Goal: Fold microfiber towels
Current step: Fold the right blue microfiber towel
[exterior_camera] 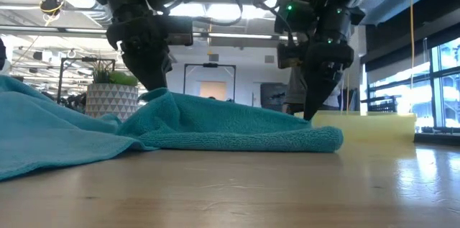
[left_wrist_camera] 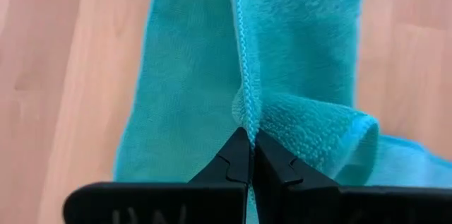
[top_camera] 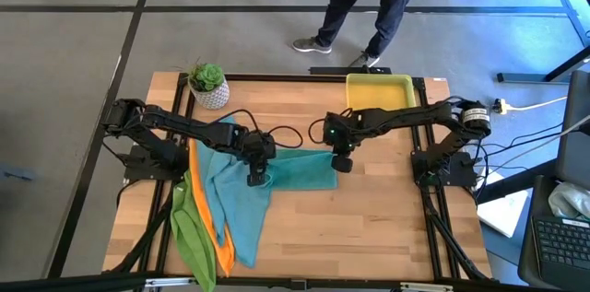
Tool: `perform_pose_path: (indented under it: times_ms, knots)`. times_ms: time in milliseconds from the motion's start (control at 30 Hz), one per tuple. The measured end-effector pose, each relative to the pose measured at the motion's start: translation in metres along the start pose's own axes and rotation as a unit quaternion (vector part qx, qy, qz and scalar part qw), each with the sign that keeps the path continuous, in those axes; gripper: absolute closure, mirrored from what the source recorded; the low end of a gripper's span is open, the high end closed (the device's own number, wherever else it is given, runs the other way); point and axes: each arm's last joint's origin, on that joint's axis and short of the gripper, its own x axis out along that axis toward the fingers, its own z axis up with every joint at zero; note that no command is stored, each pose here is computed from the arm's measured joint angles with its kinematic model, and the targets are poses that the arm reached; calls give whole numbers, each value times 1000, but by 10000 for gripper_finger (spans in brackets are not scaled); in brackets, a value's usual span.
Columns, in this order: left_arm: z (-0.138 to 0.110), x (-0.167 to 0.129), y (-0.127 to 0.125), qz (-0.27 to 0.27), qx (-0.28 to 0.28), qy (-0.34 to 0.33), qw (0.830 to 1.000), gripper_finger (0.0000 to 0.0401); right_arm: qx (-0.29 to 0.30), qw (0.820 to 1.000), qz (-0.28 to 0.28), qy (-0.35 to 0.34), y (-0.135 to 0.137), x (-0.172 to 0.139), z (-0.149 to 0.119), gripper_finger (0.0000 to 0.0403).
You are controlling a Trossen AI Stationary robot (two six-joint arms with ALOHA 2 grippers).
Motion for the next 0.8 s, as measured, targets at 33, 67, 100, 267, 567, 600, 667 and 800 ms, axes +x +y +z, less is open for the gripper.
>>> perform_pose_path:
  times_ms: [33,67,100,267,567,600,667,800]
  knots:
    - [0,0,2,6,2,0,1000,401,-4,1000,0,3,0,3,0,398]
    - [0,0,3,11,3,-1,1000,401,-5,1000,0,4,0,5,1,398]
    - [1,0,5,14,5,-1,1000,401,-5,1000,0,5,-1,7,1,398]
    - [2,0,13,20,0,-1,1000,401,-1,1000,-3,4,-4,16,3,398]
    - [2,0,25,32,24,2,999,401,10,1000,-28,7,-12,20,3,398]
    - [2,0,26,34,26,2,999,401,12,999,-30,7,-14,20,3,398]
    - [2,0,29,33,25,3,999,401,16,999,-31,7,-16,19,3,398]
    - [2,0,32,28,21,4,999,401,19,999,-32,7,-19,19,3,398]
